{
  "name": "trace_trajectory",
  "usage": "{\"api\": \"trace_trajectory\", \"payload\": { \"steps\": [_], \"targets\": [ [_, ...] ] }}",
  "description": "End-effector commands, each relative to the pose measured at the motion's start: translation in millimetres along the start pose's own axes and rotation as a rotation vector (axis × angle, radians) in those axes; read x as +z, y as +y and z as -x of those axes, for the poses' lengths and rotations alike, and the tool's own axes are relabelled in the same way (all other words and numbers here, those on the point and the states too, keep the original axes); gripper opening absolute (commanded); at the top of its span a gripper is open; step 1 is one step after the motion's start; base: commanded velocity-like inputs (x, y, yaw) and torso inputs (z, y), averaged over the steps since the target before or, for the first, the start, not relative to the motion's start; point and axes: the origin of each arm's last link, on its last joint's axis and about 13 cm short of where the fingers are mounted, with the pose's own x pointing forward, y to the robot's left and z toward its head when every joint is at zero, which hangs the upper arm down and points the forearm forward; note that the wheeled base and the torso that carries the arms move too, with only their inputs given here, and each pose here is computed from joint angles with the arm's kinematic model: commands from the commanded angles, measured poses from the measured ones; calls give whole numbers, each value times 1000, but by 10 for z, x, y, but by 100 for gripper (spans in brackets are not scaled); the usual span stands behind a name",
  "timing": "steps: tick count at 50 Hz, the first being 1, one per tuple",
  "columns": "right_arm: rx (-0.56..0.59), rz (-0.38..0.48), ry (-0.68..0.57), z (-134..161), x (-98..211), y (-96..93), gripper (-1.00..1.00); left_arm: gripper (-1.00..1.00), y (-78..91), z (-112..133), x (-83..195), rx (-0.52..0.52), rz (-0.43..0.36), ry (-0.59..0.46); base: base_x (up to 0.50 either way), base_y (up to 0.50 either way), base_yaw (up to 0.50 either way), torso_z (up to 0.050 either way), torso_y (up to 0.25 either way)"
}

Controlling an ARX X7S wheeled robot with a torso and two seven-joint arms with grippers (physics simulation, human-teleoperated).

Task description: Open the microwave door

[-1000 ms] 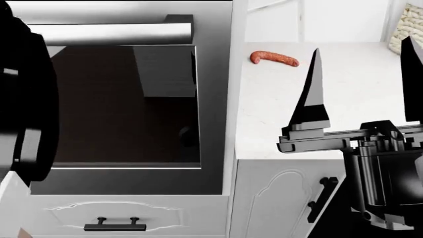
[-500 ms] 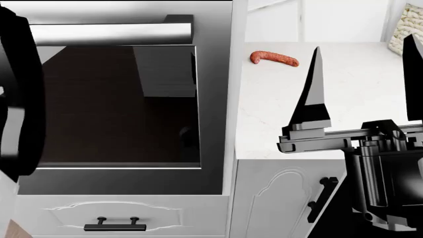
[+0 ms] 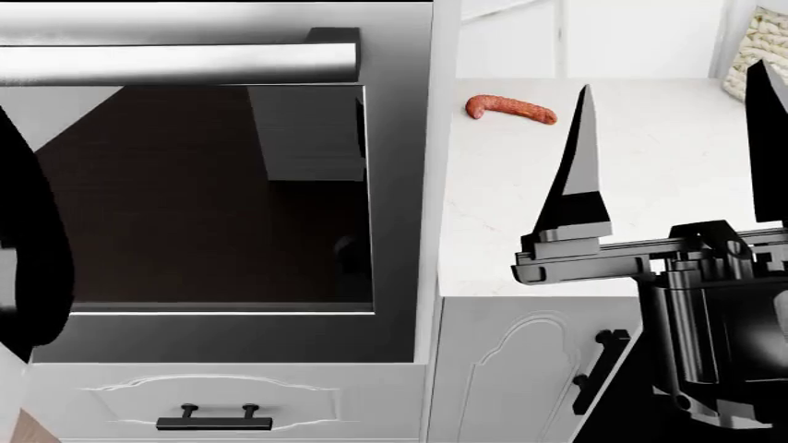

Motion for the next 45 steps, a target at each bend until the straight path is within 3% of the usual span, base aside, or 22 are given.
{"api": "trace_trajectory", "payload": {
  "steps": [1, 24, 37, 45],
  "targets": [
    [3, -3, -2, -2, -2, 10, 100, 100, 145, 261, 32, 49, 2, -17, 0, 0, 0, 0, 0],
    [15, -20, -7, -14, -5, 30, 100, 100, 253, 983, 582, 52, -26, -143, 0, 0, 0, 0, 0],
    [16, -32, -4, -25, -49, 32, 100, 100, 287, 1189, 886, 70, -100, -205, 0, 0, 0, 0, 0],
    [18, -31, -5, -24, -44, 36, 100, 100, 248, 1210, 861, 56, -98, -209, 0, 0, 0, 0, 0]
  ]
}}
